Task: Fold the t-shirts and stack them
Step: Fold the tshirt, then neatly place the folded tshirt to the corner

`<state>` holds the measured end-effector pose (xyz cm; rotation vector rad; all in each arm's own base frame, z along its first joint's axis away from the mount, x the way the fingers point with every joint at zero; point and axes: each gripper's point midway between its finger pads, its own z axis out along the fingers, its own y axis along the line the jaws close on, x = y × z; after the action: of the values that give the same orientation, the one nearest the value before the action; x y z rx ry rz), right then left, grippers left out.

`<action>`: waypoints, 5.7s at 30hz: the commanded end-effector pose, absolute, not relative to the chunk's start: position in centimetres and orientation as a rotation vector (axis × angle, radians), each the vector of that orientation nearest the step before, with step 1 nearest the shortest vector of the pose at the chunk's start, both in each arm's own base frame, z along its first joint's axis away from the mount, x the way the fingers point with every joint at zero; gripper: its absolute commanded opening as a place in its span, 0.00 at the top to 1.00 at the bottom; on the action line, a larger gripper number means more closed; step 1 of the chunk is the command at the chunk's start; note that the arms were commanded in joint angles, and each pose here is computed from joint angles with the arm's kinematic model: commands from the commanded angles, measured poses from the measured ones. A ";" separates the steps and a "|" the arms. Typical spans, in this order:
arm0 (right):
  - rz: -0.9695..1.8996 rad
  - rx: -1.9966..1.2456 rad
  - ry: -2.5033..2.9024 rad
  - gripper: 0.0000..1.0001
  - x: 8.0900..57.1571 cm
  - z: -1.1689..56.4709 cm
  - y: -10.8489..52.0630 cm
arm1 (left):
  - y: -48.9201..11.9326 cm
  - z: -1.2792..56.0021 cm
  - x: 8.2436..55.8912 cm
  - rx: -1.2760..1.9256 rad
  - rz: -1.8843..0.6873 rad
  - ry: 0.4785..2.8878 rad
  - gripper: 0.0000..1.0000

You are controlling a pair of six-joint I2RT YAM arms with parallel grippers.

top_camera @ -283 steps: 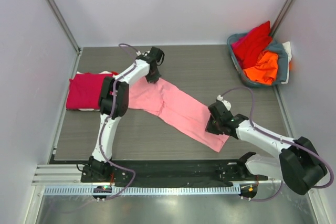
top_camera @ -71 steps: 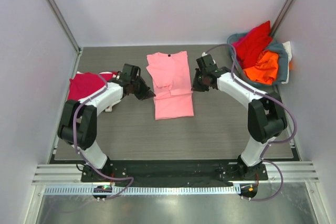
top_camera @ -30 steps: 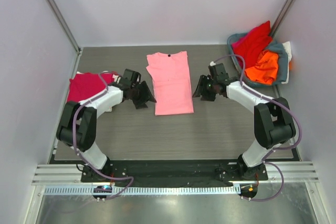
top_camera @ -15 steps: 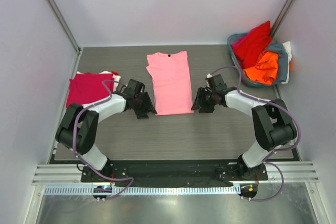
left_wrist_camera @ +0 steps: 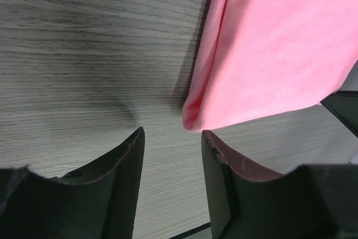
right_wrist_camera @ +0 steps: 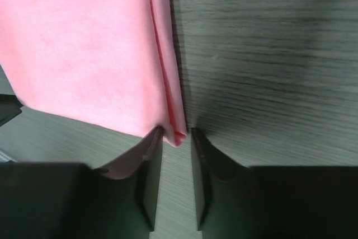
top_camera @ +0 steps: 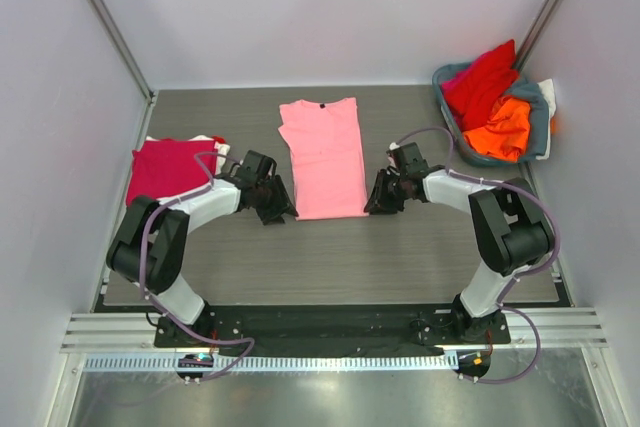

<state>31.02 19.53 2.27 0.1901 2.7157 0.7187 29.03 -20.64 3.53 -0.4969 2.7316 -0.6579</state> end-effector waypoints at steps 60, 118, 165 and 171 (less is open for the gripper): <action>0.837 0.090 2.448 0.99 18.9 15.8 16.7 | -22.3 13.4 14.8 -0.371 -1.107 2.603 1.00; 0.636 0.278 2.474 0.99 48.7 12.5 18.2 | -20.6 12.9 46.2 -0.635 -0.944 2.477 1.00; 0.743 0.149 2.395 0.24 43.2 6.5 18.1 | -13.4 8.6 41.8 -0.340 -0.221 2.531 0.10; 0.749 0.158 2.388 0.25 43.8 6.4 18.3 | -8.9 7.3 42.4 -0.350 0.162 2.574 0.21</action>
<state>41.81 17.61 4.27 0.1790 2.4756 0.7195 41.47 -12.08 6.59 -0.3516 2.6012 -0.0849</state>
